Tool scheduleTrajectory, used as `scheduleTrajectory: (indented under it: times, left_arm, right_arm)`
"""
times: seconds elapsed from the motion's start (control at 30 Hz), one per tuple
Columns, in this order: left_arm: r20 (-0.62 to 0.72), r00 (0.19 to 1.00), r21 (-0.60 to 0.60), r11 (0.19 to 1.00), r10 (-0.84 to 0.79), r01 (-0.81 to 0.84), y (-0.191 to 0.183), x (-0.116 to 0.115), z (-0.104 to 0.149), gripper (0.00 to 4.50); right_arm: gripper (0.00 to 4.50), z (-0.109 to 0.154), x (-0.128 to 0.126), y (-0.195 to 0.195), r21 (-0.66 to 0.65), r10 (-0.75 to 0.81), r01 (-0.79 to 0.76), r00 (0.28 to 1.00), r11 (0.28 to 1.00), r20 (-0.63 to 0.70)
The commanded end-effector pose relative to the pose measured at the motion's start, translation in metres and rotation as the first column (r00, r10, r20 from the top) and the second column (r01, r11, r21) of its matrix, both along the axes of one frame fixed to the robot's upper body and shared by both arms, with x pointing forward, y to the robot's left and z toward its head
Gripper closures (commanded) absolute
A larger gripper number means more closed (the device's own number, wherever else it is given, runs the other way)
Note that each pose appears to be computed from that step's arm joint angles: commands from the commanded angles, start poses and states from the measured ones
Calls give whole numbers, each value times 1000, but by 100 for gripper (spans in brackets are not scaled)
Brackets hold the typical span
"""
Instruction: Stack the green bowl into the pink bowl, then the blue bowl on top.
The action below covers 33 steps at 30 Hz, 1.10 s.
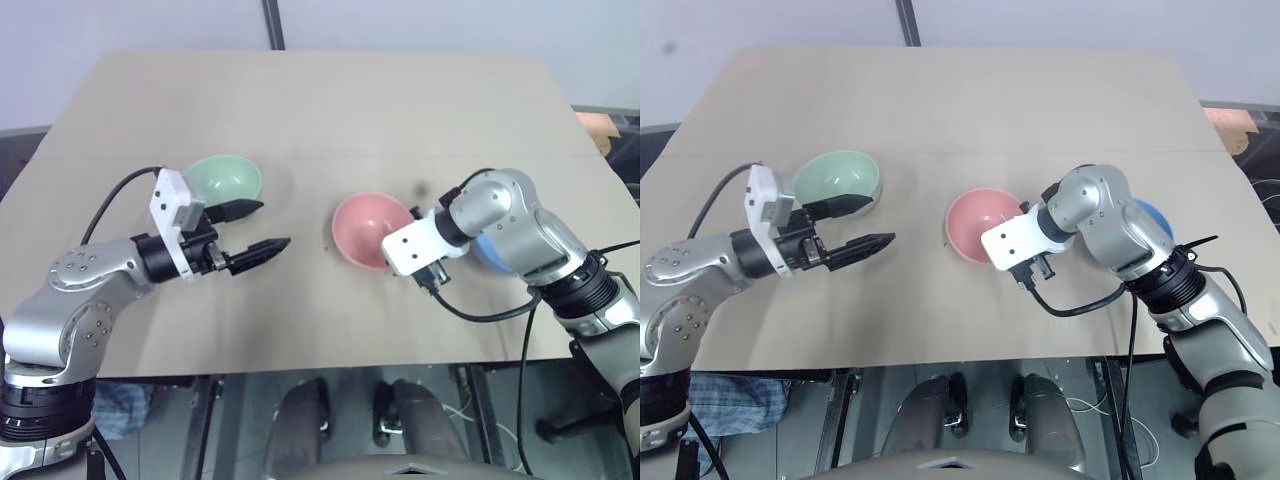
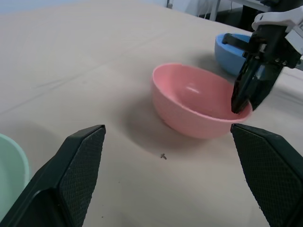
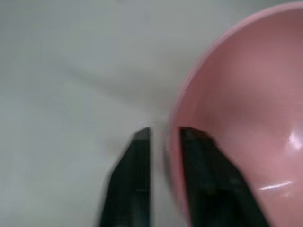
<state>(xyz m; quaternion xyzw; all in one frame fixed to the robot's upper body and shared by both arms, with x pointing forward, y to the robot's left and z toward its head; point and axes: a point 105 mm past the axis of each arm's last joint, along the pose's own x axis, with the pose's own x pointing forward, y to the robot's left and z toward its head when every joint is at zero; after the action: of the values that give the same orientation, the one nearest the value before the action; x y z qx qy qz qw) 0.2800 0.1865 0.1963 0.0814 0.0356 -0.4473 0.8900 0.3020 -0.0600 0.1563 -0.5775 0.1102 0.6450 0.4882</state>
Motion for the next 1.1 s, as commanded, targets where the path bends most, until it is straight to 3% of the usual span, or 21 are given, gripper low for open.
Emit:
scheduleTrajectory:
  times: [0.03, 0.13, 0.6, 0.8, 0.9, 1.1]
  left_arm:
    - [58, 998, 3, 1000, -12, 12, -1, 0, 11, 0]
    - [60, 998, 1, 1000, -16, 16, -2, 1, 11, 0]
    - [63, 998, -2, 1000, -15, 16, -3, 0, 11, 0]
    - [66, 998, 15, 1000, -4, 3, 1, 2, 11, 0]
    - [67, 998, 13, 1000, 2, -3, 2, 3, 11, 0]
    - [68, 997, 17, 1000, 20, -21, 5, 8, 9, 0]
  right_arm:
    - [161, 12, -3, 2, 17, 6, -7, 999, 1000, 40]
    - [8, 18, -2, 5, 47, -12, 10, 999, 999, 46]
    - [8, 56, -9, -13, 254, -176, 175, 984, 951, -21]
    - [8, 97, -19, -33, 498, -311, 355, 935, 791, -171]
    - [8, 116, -21, -46, 645, -348, 408, 910, 646, -227]
    - [8, 119, -32, -73, 766, -396, 478, 862, 430, -316]
